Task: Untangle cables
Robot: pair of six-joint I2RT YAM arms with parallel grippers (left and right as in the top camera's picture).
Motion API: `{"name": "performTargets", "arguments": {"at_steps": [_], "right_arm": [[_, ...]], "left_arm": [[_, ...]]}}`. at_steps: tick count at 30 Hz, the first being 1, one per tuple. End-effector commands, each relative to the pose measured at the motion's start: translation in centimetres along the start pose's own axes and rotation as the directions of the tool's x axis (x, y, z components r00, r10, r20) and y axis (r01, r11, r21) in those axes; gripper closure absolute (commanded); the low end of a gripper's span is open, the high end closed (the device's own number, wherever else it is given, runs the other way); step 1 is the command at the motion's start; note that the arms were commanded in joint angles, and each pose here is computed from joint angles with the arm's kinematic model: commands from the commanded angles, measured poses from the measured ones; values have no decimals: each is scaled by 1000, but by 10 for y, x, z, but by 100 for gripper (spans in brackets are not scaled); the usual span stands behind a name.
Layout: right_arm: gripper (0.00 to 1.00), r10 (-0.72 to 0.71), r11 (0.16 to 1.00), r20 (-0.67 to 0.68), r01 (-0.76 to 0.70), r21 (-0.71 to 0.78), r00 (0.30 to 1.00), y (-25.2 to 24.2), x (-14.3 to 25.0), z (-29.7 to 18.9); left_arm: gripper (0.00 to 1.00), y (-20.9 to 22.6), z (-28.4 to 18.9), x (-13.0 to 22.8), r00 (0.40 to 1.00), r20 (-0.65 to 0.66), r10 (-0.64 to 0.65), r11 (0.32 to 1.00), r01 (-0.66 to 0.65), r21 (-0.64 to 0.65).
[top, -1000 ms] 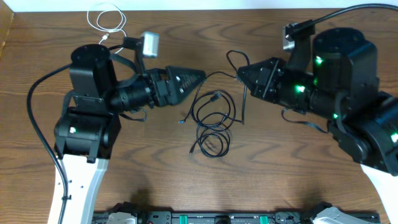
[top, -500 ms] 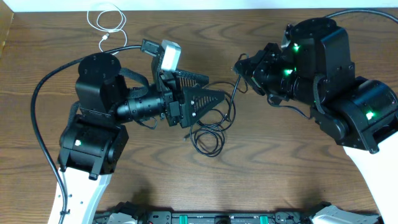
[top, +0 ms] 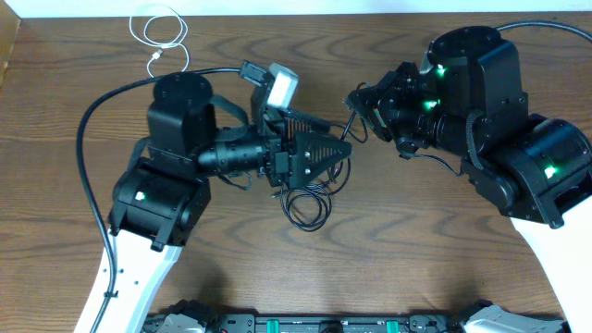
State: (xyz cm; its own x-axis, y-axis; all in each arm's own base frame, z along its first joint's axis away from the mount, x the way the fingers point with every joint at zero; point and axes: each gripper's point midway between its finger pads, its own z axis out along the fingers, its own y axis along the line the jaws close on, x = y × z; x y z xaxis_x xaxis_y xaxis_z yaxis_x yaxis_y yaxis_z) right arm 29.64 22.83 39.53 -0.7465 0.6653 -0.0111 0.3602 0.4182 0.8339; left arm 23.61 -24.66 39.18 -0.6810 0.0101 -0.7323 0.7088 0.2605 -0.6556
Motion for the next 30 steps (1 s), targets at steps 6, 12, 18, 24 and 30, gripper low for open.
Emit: {"name": "performTargets", "arguments": {"at_steps": [6, 12, 18, 24, 30], "right_arm": [[99, 14, 1000, 11, -14, 0, 1000, 0, -2, -1], [99, 11, 999, -10, -11, 41, 1000, -9, 5, 1], [98, -6, 999, -17, 6, 54, 1000, -12, 7, 1], [99, -12, 1000, -48, 12, 18, 999, -3, 12, 1], [99, -27, 1000, -80, 28, 10, 996, -2, 18, 1]], "left_arm": [[33, -6, 8, 2, 999, -9, 53, 999, -53, 2], [35, -2, 8, -3, 998, 12, 65, 998, -65, -22], [36, 0, 8, -7, 997, 27, 77, 996, -76, -36], [51, 3, 10, -5, 998, 16, 62, 997, -61, -40], [53, 8, 14, -3, 999, 3, 47, 998, -46, -36]]}}
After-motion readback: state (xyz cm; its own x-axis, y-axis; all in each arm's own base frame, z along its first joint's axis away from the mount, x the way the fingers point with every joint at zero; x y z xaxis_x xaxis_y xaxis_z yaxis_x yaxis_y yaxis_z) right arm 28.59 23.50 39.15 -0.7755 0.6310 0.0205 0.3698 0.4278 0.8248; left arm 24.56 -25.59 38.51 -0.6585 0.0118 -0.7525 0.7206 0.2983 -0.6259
